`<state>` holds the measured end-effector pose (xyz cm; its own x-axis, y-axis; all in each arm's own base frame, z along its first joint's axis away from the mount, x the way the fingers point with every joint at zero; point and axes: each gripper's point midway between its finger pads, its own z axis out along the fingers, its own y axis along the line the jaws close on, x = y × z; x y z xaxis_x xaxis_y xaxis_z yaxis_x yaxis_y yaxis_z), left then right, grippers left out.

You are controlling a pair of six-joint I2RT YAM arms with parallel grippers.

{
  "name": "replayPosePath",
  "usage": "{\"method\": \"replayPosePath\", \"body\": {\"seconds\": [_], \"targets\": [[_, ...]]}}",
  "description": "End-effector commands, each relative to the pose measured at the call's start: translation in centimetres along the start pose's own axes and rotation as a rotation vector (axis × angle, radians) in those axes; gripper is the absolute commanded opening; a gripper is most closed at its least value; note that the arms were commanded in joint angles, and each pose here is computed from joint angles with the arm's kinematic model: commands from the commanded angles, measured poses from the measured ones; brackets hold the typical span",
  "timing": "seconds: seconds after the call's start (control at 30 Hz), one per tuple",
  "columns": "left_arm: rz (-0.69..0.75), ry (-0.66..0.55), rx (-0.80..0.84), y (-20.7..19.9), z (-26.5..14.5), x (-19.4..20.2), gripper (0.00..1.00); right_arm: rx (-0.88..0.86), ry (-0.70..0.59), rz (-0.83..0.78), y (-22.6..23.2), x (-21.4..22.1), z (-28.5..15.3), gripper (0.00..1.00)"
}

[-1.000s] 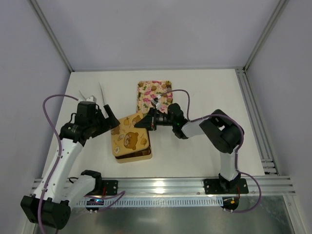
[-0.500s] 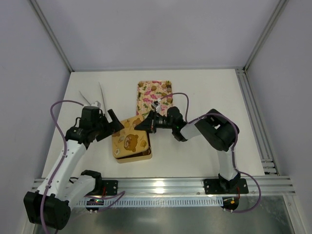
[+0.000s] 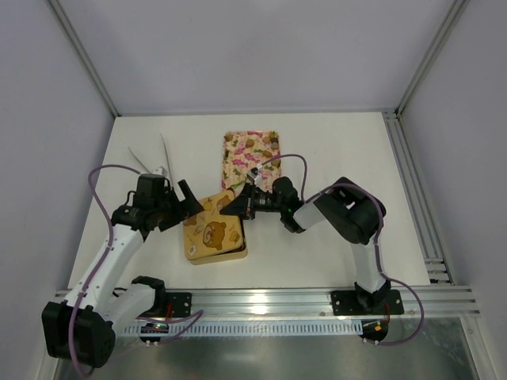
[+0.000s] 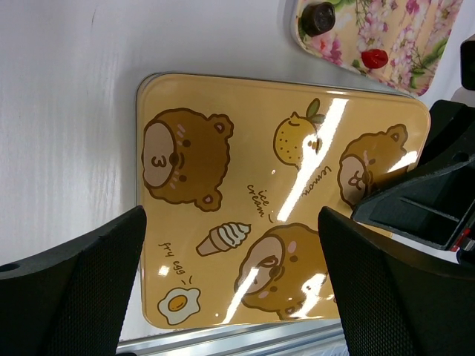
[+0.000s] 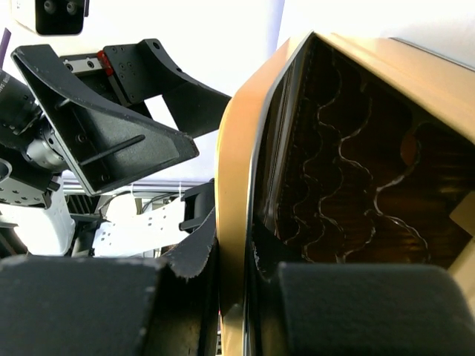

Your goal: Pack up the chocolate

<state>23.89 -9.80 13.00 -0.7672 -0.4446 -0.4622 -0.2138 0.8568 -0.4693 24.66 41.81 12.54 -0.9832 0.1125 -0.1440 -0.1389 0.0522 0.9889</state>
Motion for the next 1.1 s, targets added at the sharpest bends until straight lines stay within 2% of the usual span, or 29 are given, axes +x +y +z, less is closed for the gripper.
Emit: {"method": "replayPosePath", "body": {"seconds": [0.0, 0.37, 0.8, 1.07], "targets": [[0.001, -0.01, 0.007, -0.2, 0.5, -0.4, 0.95, -0.062, -0.03, -0.066, 1.1, -0.6, -0.1, 0.04], [0.008, 0.033, -0.018, 0.4, 1.4, 0.3, 0.94, -0.072, -0.049, -0.046, 0.4, -0.8, -0.7, 0.04], [-0.007, 0.097, -0.039, 1.2, 2.8, 1.6, 0.93, -0.082, -0.079, -0.02, -0.3, -1.1, -1.8, 0.2], [-0.012, 0.118, -0.054, 1.5, 3.4, 1.9, 0.93, -0.091, -0.104, -0.016, -0.2, -1.6, -2.8, 0.24]]}}
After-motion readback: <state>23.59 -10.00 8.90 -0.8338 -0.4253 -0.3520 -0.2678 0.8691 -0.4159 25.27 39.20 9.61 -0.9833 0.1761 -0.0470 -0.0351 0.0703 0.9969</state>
